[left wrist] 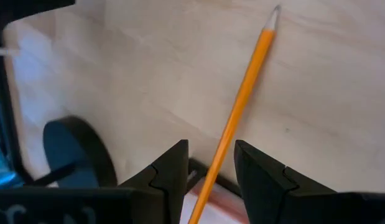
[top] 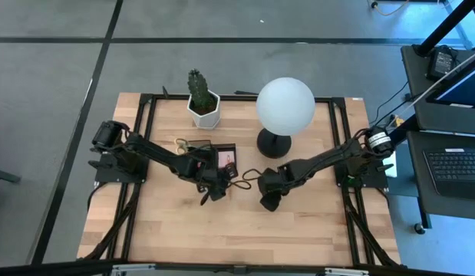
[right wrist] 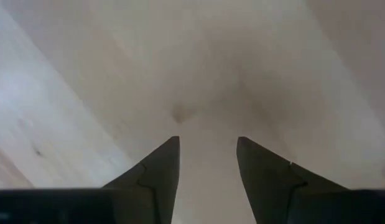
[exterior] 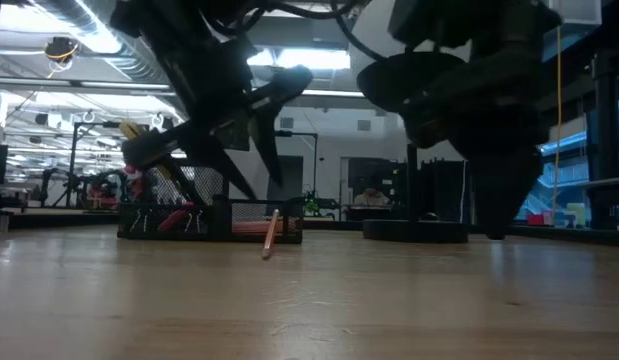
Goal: Pick and place office supplies into organizer
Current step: Put the orange pencil into the black desk organizer
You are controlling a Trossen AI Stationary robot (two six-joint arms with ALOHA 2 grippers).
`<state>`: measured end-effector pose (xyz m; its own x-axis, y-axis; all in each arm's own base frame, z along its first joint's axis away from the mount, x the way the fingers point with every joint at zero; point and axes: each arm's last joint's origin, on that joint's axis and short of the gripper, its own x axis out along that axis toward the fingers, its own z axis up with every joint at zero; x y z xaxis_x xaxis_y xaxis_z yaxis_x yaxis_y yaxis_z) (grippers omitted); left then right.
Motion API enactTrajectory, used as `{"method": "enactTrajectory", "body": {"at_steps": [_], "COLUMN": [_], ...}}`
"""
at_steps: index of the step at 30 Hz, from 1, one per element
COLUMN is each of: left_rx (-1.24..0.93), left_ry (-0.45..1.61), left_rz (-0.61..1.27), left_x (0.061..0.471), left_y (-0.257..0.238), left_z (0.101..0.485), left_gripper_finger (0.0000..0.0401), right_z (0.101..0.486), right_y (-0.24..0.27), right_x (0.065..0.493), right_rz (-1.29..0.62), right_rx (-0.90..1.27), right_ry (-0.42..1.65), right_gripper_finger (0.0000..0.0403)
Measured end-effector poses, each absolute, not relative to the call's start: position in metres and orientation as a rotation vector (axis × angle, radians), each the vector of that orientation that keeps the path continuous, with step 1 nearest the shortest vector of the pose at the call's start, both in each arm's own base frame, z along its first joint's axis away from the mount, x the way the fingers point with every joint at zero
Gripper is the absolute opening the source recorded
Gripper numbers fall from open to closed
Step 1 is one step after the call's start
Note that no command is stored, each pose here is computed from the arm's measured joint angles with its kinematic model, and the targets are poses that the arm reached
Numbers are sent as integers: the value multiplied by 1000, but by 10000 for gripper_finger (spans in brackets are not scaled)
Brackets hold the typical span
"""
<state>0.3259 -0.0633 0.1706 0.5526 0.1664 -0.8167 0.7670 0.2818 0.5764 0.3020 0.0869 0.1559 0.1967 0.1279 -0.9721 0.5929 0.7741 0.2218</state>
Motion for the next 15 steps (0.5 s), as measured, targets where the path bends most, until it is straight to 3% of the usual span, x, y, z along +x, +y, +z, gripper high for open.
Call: {"method": "enactTrajectory", "body": {"at_steps": [15], "left_rx": [1242], "left_ry": [940], "left_rz": [-635], "left_x": [333], "left_y": [-45], "left_z": [152], "left_gripper_finger": [125], "right_z": [156], "right_y": [125], "right_x": [288], "right_rz": [-445], "right_rx": [642], "right_ry": [1304], "right_gripper_finger": [162]}}
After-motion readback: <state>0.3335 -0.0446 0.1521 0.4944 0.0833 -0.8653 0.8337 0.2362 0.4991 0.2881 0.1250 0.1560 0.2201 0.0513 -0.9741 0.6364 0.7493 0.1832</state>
